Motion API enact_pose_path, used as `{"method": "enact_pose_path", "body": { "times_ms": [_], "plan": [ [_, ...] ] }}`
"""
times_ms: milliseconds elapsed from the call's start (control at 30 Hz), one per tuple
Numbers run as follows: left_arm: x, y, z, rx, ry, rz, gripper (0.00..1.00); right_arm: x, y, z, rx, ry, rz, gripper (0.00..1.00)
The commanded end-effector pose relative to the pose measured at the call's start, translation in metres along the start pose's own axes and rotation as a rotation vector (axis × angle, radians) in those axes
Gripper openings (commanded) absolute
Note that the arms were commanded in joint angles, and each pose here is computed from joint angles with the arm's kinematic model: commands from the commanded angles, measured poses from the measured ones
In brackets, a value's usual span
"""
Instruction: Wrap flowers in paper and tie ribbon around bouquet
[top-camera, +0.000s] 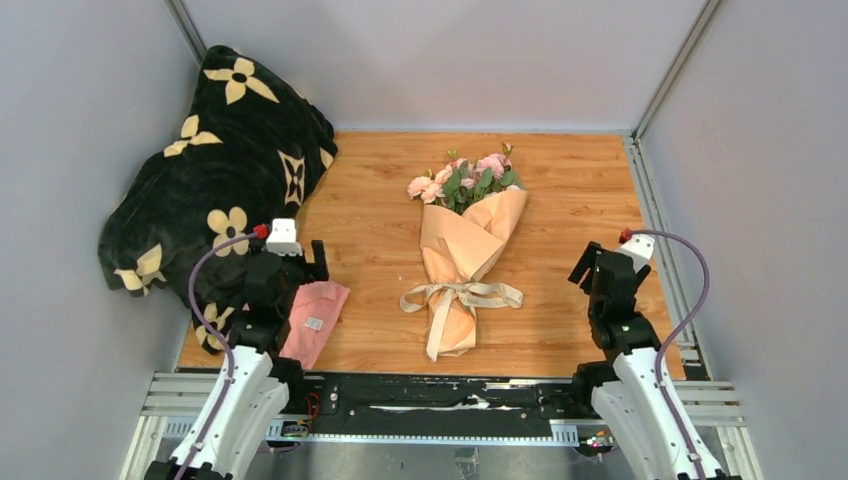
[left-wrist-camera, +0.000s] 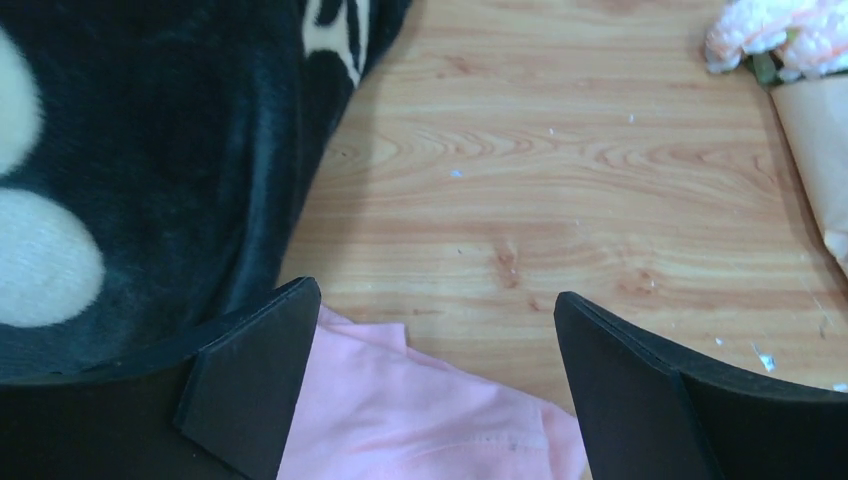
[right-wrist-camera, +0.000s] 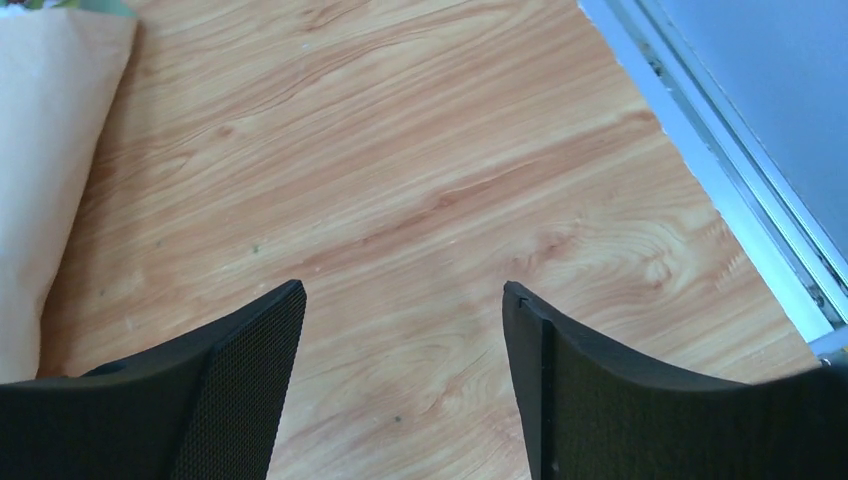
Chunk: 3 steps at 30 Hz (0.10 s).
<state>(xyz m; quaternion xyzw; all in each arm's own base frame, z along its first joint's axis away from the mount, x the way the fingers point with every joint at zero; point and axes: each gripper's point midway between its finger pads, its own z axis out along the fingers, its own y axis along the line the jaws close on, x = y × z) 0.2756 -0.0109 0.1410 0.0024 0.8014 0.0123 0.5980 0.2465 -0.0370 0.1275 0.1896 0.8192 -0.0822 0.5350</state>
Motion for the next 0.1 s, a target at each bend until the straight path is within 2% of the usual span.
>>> {"method": "enact_pose_path", "body": {
  "times_ms": [0,67],
  "plan": [
    [-0.0286,0.0135,0.0003,-0.074,-0.126,-0.041,1.00,-0.0048,-0.0184,0.0081,0.134,-0.046,0.098,0.75],
    [-0.0286,0.0112,-0.0008,-0.064,-0.122,-0.063,1.00,-0.0002,-0.0165,0.0099,0.126,-0.024,0.077,0.75]
  ]
}}
